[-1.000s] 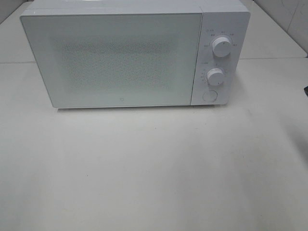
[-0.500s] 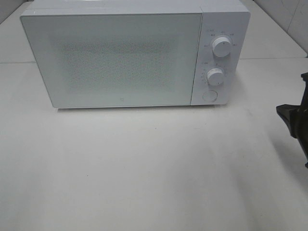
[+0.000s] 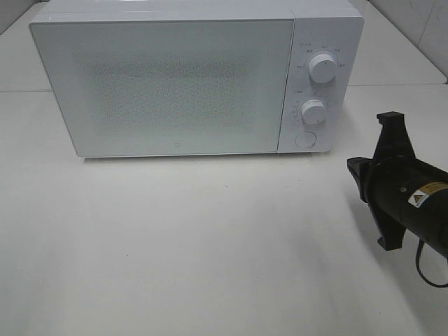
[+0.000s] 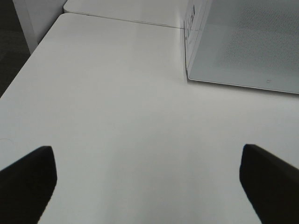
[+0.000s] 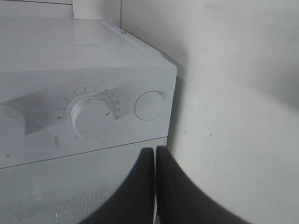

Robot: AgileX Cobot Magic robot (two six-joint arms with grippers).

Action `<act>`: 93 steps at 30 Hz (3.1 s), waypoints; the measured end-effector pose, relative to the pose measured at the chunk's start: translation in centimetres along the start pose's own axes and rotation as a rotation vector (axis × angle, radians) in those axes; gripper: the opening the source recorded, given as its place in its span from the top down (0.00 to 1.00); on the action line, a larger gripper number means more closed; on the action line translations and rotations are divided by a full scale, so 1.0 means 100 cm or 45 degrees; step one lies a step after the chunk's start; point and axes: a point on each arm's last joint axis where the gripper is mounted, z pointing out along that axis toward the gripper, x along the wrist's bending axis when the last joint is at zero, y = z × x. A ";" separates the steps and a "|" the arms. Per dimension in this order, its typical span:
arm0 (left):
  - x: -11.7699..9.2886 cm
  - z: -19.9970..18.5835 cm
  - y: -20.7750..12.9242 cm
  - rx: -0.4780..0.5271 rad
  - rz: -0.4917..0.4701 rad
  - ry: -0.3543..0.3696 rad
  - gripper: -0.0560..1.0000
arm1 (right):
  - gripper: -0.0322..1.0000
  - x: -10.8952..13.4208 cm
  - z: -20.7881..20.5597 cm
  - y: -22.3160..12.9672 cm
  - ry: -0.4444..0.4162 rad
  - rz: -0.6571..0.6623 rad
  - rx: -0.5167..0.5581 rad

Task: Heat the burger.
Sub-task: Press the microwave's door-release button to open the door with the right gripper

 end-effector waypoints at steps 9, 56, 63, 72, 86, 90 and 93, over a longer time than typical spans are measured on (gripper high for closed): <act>0.000 0.000 0.000 0.000 0.000 0.000 0.01 | 0.96 0.005 0.019 -0.008 0.013 0.090 -0.022; 0.000 0.000 0.000 0.000 0.000 0.000 0.01 | 0.96 0.001 0.116 -0.026 -0.039 0.206 -0.061; 0.000 0.000 0.000 0.000 0.000 0.000 0.01 | 0.96 0.000 0.124 -0.021 -0.036 0.217 -0.084; 0.000 0.000 0.000 0.000 0.000 0.000 0.01 | 0.96 0.000 0.124 -0.020 -0.030 0.205 -0.096; 0.000 0.000 0.000 0.000 0.000 0.000 0.01 | 0.96 0.001 0.129 -0.021 -0.018 0.199 -0.096; 0.000 0.000 0.000 0.000 0.000 0.000 0.01 | 0.96 0.000 0.132 -0.022 -0.023 0.198 -0.092; 0.000 0.000 0.000 0.000 0.000 0.000 0.01 | 0.96 -0.004 0.133 -0.023 -0.027 0.194 -0.093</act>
